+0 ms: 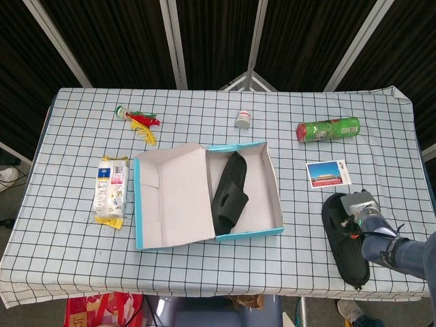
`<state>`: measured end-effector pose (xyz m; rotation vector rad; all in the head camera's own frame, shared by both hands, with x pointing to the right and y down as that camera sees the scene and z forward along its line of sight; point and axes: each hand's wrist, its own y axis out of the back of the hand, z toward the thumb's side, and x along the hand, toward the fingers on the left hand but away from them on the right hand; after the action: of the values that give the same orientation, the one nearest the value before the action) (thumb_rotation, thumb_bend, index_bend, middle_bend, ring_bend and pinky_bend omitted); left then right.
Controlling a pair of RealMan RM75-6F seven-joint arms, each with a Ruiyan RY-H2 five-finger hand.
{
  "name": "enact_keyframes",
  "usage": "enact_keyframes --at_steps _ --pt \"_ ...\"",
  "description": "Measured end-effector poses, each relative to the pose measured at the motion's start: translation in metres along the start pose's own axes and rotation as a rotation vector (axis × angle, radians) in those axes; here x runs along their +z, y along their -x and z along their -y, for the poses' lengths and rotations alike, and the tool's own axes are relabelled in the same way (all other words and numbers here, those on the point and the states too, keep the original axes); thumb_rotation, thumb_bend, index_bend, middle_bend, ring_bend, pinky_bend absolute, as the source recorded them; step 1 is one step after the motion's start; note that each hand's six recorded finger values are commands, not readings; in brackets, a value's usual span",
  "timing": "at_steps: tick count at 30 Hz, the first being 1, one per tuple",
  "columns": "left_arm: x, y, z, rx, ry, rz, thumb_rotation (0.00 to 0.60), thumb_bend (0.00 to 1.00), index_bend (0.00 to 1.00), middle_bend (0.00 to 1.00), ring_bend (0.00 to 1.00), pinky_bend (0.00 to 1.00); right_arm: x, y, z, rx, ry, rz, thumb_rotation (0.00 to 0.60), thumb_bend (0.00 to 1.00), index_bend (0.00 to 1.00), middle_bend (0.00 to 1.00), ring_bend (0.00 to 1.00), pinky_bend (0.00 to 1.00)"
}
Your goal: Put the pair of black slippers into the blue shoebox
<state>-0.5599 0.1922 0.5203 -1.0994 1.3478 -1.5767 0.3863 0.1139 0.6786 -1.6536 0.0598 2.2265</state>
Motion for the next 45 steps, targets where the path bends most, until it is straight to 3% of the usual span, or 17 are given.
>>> enact_keyframes --at_steps 12,21,33,45 --pt "0.000 -0.002 0.004 -0.010 -0.005 -0.004 0.600 0.25 0.09 0.00 0.02 0.10 0.005 0.006 -0.007 0.003 0.000 -0.009 0.600 0.03 0.36 0.33 0.16 0.00" --pt "0.002 -0.003 0.006 -0.016 -0.008 0.000 0.600 0.25 0.10 0.00 0.02 0.10 0.004 0.006 -0.007 0.002 0.007 -0.013 0.600 0.28 0.48 0.41 0.21 0.00" --pt "0.004 -0.003 0.007 -0.018 -0.008 0.003 0.600 0.25 0.10 0.00 0.02 0.10 -0.003 0.004 -0.004 -0.040 0.026 -0.032 0.600 0.48 0.53 0.48 0.27 0.00" --pt "0.004 -0.003 0.008 -0.022 -0.007 0.002 0.600 0.25 0.10 0.00 0.02 0.10 -0.010 -0.003 -0.010 -0.062 0.022 -0.027 0.600 0.51 0.56 0.50 0.28 0.00"
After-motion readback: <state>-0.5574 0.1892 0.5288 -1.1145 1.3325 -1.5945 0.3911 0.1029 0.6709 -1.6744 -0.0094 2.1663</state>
